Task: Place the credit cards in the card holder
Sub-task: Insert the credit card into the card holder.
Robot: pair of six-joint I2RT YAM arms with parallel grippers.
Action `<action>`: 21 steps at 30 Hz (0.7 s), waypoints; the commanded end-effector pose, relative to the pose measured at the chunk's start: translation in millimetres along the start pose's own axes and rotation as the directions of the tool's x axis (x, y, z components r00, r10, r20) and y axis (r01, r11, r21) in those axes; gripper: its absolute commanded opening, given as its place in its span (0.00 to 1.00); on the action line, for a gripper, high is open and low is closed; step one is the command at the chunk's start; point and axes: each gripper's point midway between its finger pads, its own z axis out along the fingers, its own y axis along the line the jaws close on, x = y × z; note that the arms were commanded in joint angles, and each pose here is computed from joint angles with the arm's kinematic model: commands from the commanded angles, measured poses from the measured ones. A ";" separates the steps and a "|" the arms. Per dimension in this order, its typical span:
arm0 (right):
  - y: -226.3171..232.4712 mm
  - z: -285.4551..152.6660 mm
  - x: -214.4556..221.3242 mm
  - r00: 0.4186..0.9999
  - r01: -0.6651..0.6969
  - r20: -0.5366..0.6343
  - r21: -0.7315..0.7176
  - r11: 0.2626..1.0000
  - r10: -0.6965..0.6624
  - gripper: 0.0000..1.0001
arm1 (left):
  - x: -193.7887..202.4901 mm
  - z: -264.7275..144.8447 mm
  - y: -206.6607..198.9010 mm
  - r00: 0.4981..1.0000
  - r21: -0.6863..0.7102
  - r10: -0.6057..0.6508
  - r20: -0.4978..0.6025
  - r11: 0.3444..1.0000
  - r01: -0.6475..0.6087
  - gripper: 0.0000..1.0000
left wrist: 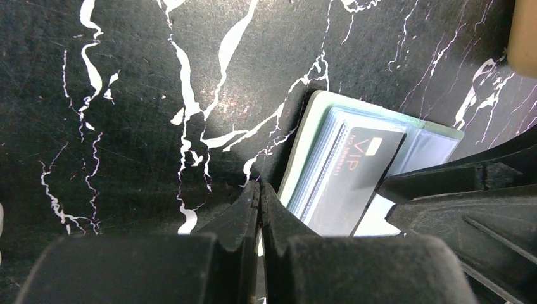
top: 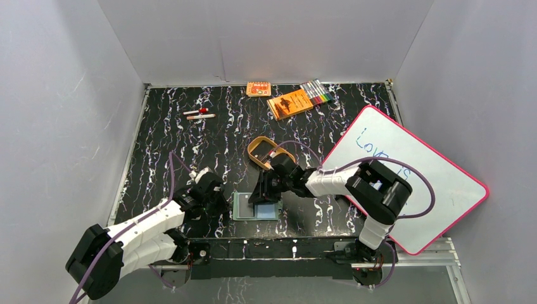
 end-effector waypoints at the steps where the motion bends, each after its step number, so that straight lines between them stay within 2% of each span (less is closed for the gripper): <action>1: 30.7 -10.0 -17.8 0.992 0.116 0.050 -0.017 0.993 -0.115 0.44 | 7.1 0.7 12.7 1.000 -0.033 0.007 -0.022 0.999 -0.008 0.00; 6: 41.6 -41.3 -37.7 0.957 0.263 0.095 0.123 0.957 -0.275 0.50 | 0.4 -3.9 10.5 1.000 -0.035 0.012 0.004 0.999 -0.012 0.00; 13: 22.0 -101.8 -60.0 0.885 0.336 0.188 0.379 0.863 -0.427 0.60 | -15.9 -18.0 0.8 0.998 -0.023 0.007 0.066 1.000 -0.005 0.00; 16: 3.1 -115.1 -50.6 0.887 0.349 0.127 0.447 0.824 -0.444 0.61 | -26.8 -25.9 -2.8 0.993 -0.021 0.010 0.114 1.000 -0.007 0.00; 21: -19.6 -108.2 -16.6 0.916 0.362 -0.015 0.457 0.813 -0.400 0.64 | -36.9 -30.3 -7.8 0.988 -0.016 0.009 0.154 1.000 -0.007 0.00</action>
